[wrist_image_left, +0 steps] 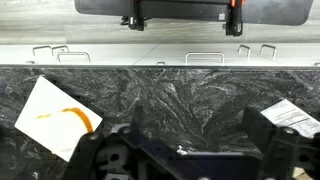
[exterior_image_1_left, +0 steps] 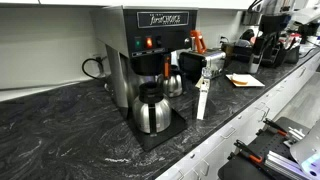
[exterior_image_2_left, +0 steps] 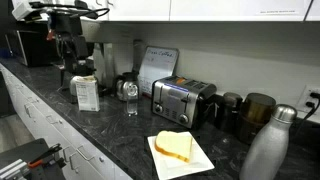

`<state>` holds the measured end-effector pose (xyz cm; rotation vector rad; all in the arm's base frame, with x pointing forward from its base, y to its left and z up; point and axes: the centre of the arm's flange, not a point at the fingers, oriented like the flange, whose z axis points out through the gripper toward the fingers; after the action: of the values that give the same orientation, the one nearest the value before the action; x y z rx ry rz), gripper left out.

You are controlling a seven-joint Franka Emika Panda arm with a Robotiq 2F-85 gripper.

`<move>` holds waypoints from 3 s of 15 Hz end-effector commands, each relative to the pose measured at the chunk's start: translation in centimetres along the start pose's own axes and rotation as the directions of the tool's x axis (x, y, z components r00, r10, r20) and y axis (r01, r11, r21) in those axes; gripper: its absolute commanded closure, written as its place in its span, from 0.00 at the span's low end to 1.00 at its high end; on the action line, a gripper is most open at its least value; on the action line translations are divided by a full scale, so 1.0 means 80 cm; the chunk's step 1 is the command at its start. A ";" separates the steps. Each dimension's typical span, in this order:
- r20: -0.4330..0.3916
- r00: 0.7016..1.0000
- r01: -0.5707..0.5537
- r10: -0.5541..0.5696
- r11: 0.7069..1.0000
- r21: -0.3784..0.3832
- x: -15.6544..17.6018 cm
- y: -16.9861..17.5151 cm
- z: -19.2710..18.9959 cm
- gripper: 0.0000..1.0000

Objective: Push the left lever on the toaster upwards

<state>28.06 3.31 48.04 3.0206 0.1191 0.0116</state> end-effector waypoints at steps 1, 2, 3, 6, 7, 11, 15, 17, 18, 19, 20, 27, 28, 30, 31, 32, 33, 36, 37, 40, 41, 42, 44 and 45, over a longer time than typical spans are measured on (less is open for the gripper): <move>0.000 1.000 0.000 0.000 1.000 0.000 0.000 0.000 0.000 0.00; 0.000 1.000 0.000 0.000 1.000 0.000 0.000 0.000 0.000 0.00; 0.000 1.000 0.000 0.000 1.000 0.000 0.000 0.000 0.000 0.00; 0.000 1.000 0.000 0.000 1.000 0.000 0.000 0.000 0.000 0.00; 0.000 1.000 0.000 0.000 1.000 0.000 0.000 0.000 0.000 0.00; -0.001 1.000 -0.003 0.003 1.000 -0.006 0.001 0.003 0.003 0.00; -0.015 0.997 -0.075 0.075 0.997 0.020 0.005 0.025 0.020 0.00; -0.034 0.990 -0.132 0.134 0.990 0.049 0.010 0.043 0.030 0.00; -0.043 0.986 -0.160 0.163 0.985 0.063 0.014 0.054 0.036 0.00; -0.054 0.981 -0.182 0.186 0.980 0.075 0.018 0.063 0.041 0.00; -0.060 0.975 -0.207 0.212 0.974 0.088 0.023 0.074 0.047 0.00; -0.130 0.908 -0.376 0.398 0.912 0.165 0.074 0.130 0.093 0.55; -0.132 0.889 -0.412 0.438 0.892 0.189 0.080 0.134 0.100 0.62; -0.128 0.848 -0.475 0.514 0.845 0.246 0.088 0.141 0.112 0.76; -0.125 0.831 -0.497 0.542 0.825 0.268 0.092 0.144 0.117 0.82; -0.123 0.820 -0.511 0.559 0.811 0.285 0.095 0.148 0.120 0.90; -0.122 0.811 -0.521 0.573 0.800 0.297 0.098 0.151 0.123 0.96; -0.101 0.803 -0.525 0.588 0.777 0.346 0.098 0.159 0.127 1.00; -0.090 0.809 -0.520 0.581 0.779 0.352 0.095 0.159 0.126 1.00; -0.071 0.839 -0.480 0.540 0.795 0.372 0.085 0.162 0.126 1.00; -0.066 0.847 -0.469 0.528 0.799 0.376 0.082 0.164 0.126 1.00; -0.066 0.851 -0.460 0.521 0.801 0.384 0.080 0.168 0.126 1.00; -0.057 0.845 -0.470 0.532 0.789 0.396 0.077 0.180 0.129 1.00; -0.056 0.836 -0.483 0.546 0.779 0.400 0.077 0.189 0.132 1.00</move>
<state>35.35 -10.89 39.21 3.2715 -0.7715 0.3441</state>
